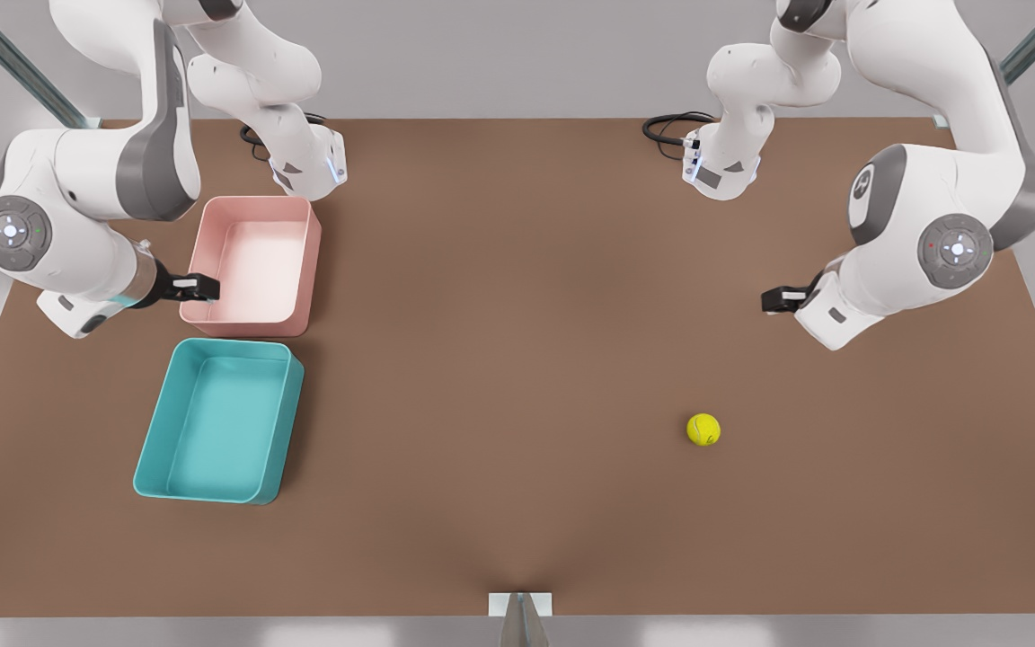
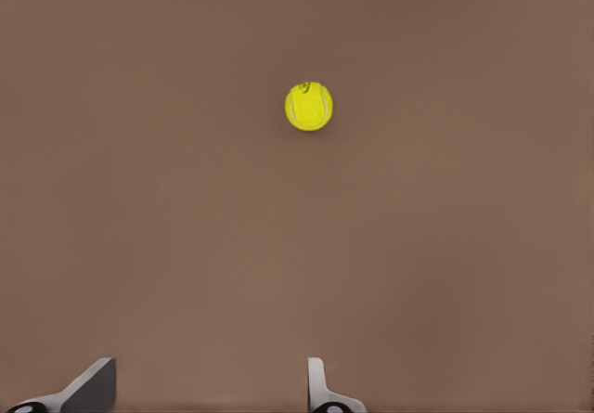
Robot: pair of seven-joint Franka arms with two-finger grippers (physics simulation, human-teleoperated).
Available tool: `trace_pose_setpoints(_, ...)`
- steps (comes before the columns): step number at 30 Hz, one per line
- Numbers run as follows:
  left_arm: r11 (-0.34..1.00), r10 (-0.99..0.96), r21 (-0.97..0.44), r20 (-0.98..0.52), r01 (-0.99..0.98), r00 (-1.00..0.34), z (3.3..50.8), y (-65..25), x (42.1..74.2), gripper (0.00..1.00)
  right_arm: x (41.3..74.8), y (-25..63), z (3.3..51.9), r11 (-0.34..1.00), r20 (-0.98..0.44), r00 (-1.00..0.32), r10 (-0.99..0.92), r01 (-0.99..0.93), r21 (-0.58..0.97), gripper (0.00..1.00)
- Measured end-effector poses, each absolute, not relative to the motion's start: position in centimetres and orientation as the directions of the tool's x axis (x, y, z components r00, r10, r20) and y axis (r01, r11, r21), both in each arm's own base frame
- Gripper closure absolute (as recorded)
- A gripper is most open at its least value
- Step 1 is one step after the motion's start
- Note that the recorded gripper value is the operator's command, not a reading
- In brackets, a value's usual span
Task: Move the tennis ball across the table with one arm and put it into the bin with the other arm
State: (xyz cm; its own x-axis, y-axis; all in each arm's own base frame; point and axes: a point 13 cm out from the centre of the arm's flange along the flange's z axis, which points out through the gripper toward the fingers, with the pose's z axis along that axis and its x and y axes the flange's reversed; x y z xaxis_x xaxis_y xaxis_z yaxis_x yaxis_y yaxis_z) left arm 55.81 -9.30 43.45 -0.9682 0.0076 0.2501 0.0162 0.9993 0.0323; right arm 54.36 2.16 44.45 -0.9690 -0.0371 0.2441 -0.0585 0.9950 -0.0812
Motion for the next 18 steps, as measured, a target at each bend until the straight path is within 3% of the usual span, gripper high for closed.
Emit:
trace_pose_setpoints(3, 0.999, 0.001, 0.032, 0.255, 0.009, -0.967, 43.3, -9.4, 55.7, 0.0, 54.3, 2.1, 44.2, 0.995, 0.237, -0.971, -0.033, -0.055, -0.084, 0.0)
trace_pose_setpoints(4, 0.999, -0.003, 0.033, 0.262, 0.006, -0.965, 42.8, -9.3, 55.9, 0.25, 54.3, 2.0, 44.1, 0.995, 0.236, -0.971, -0.031, -0.053, -0.086, 0.0)
trace_pose_setpoints(5, 0.999, -0.007, 0.035, 0.277, 0.002, -0.961, 41.6, -9.3, 56.6, 0.78, 54.4, 1.9, 43.8, 0.995, 0.238, -0.971, -0.029, -0.052, -0.089, 0.0)
trace_pose_setpoints(11, 0.997, 0.067, 0.015, 0.384, 0.078, -0.921, 24.1, -8.1, 62.9, 0.79, 56.5, 2.0, 40.7, 0.992, 0.25, -0.968, -0.028, -0.057, -0.112, 0.0)
trace_pose_setpoints(15, 0.955, 0.294, -0.079, 0.349, 0.284, -0.89, 19.1, -7.3, 64.7, 0.79, 57.6, 1.5, 39.0, 0.996, 0.239, -0.971, -0.008, -0.03, -0.087, 0.0)
trace_pose_setpoints(18, 0.869, 0.492, -0.143, 0.357, 0.474, -0.794, 14.9, -6.5, 63.2, 0.79, 58.8, -0.7, 38.4, 0.999, 0.213, -0.976, 0.041, 0.033, -0.043, 0.0)
